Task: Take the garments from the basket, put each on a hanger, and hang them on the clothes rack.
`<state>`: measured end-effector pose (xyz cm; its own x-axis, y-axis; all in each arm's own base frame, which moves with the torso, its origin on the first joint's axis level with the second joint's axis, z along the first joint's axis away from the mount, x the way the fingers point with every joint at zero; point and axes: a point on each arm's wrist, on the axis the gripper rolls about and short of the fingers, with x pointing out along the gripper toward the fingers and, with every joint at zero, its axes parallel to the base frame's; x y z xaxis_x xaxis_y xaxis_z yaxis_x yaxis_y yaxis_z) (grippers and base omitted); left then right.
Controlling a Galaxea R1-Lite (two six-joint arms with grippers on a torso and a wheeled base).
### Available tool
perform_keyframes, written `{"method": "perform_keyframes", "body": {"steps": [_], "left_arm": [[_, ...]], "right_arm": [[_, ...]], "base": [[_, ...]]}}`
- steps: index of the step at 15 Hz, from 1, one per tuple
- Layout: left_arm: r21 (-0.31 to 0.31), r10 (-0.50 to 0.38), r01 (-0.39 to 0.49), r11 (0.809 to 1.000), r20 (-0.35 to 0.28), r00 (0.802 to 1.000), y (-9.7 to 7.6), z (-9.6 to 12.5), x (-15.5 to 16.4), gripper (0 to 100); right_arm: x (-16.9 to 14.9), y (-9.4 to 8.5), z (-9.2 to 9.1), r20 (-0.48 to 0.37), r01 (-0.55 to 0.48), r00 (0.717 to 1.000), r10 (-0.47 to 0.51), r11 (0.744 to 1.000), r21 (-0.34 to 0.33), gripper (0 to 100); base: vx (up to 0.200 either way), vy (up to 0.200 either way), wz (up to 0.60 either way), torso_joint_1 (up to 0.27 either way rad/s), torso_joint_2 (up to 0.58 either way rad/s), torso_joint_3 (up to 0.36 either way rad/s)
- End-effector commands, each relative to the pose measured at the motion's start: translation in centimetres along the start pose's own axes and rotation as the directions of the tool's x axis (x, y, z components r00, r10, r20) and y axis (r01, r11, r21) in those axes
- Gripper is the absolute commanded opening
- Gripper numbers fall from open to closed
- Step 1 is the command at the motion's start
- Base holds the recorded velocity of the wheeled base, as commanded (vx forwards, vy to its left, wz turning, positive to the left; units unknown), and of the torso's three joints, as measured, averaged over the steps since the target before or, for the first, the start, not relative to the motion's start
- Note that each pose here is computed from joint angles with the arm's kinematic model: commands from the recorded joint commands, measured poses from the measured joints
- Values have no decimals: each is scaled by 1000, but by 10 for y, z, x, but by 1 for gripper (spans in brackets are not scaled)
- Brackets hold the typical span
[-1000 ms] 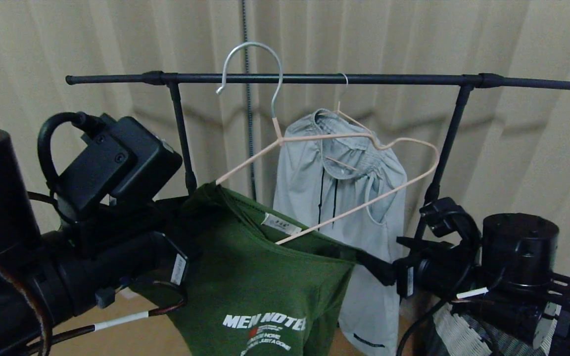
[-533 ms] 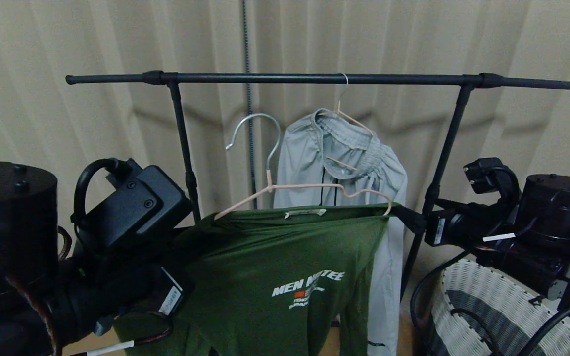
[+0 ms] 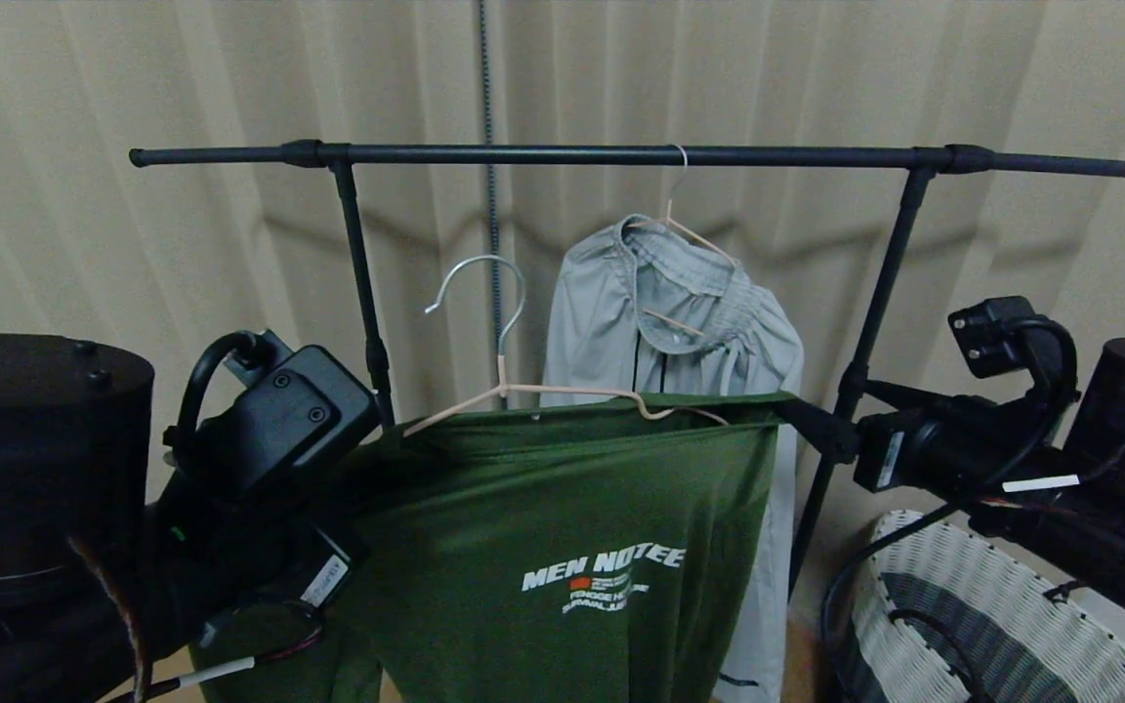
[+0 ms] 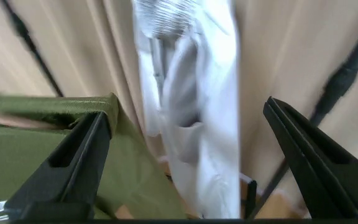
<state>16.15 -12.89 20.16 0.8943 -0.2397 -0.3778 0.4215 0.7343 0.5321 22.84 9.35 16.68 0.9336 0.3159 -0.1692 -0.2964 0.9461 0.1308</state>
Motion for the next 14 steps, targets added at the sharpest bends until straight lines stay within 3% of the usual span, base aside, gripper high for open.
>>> {"method": "perform_keyframes", "body": {"steps": [1, 3, 5, 6, 10, 12, 14], "left_arm": [[6, -6, 6, 1000, -14, 1000, -3, -1, 4, 0], [-21, -1, 1, 1000, 0, 1000, -2, 2, 5, 0], [-67, 7, -6, 998, 22, 1000, -2, 4, 6, 0], [-90, 8, -5, 996, 30, 1000, -3, 4, 6, 0], [-98, -35, 40, 994, 49, 998, -12, 0, -3, 0], [-91, -52, 58, 994, 65, 997, -15, 1, -7, 0], [-78, -74, 80, 994, 71, 995, -20, 0, -10, 0]], "right_arm": [[-26, 22, 2, 21, -111, 994, 111, 993, -26, 100], [-48, 41, -5, -44, -219, 976, 216, 971, -97, 100], [-57, 44, -4, -71, -275, 961, 268, 952, -133, 100], [-62, 44, -2, -94, -332, 943, 320, 926, -181, 100], [-46, 51, 11, -83, -334, 943, 323, 904, -266, 100], [-32, 56, 8, -104, -339, 941, 323, 879, -334, 100], [-21, 67, 7, -122, -362, 932, 341, 865, -348, 100]], "base": [[0, 0, 0, 0, 0, 0], [0, 0, 0, 0, 0, 0], [0, 0, 0, 0, 0, 0], [0, 0, 0, 0, 0, 0], [0, 0, 0, 0, 0, 0], [0, 0, 0, 0, 0, 0], [0, 0, 0, 0, 0, 0]]}}
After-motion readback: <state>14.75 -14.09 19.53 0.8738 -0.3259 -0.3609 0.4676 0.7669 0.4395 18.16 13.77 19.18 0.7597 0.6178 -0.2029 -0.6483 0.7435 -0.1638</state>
